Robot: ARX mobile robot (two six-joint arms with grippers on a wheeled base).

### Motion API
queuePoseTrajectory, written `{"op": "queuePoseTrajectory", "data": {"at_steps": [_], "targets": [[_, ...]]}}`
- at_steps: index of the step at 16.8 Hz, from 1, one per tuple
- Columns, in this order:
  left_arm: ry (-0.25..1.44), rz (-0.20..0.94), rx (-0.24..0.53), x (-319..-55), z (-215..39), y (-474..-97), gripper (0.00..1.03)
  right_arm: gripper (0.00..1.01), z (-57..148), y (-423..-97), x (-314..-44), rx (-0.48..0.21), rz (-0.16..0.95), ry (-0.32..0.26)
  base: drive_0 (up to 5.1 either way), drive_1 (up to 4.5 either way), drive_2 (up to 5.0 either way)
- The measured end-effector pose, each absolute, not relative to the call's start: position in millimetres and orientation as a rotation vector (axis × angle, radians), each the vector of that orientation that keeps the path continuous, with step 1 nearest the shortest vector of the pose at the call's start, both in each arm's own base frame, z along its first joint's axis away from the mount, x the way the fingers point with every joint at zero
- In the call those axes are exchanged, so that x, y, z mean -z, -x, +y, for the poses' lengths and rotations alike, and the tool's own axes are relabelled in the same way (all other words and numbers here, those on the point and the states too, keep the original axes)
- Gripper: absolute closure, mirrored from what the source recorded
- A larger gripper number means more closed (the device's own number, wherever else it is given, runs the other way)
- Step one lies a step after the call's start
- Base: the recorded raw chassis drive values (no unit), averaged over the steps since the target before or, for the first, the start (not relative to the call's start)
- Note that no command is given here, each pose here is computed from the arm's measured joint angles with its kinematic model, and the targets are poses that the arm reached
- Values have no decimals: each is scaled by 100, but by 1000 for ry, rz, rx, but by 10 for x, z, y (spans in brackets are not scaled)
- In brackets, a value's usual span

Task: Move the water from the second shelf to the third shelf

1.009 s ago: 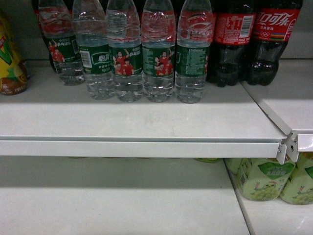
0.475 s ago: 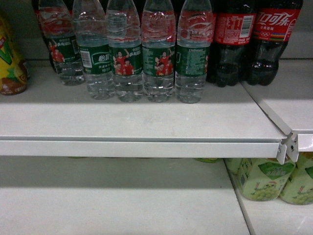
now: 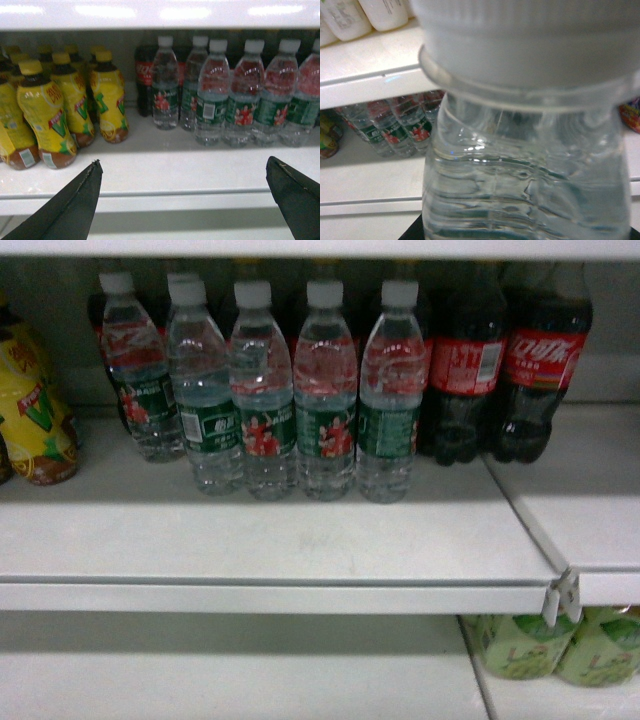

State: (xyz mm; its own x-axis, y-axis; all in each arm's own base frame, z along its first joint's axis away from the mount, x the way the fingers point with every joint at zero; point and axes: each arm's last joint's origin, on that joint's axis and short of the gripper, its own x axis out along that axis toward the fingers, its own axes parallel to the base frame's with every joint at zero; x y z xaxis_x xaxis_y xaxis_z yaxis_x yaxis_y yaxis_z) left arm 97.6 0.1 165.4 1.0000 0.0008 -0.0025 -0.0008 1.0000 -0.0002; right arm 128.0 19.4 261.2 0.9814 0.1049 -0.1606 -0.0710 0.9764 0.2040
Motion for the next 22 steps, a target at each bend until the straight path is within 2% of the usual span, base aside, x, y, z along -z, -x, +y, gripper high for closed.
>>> {"op": "queuePoseTrajectory", "data": {"at_steps": [22], "targets": [[0, 1, -1, -1655, 1, -976, 5, 58, 194, -1279, -2621, -89, 168, -199, 0, 0, 0]]}}
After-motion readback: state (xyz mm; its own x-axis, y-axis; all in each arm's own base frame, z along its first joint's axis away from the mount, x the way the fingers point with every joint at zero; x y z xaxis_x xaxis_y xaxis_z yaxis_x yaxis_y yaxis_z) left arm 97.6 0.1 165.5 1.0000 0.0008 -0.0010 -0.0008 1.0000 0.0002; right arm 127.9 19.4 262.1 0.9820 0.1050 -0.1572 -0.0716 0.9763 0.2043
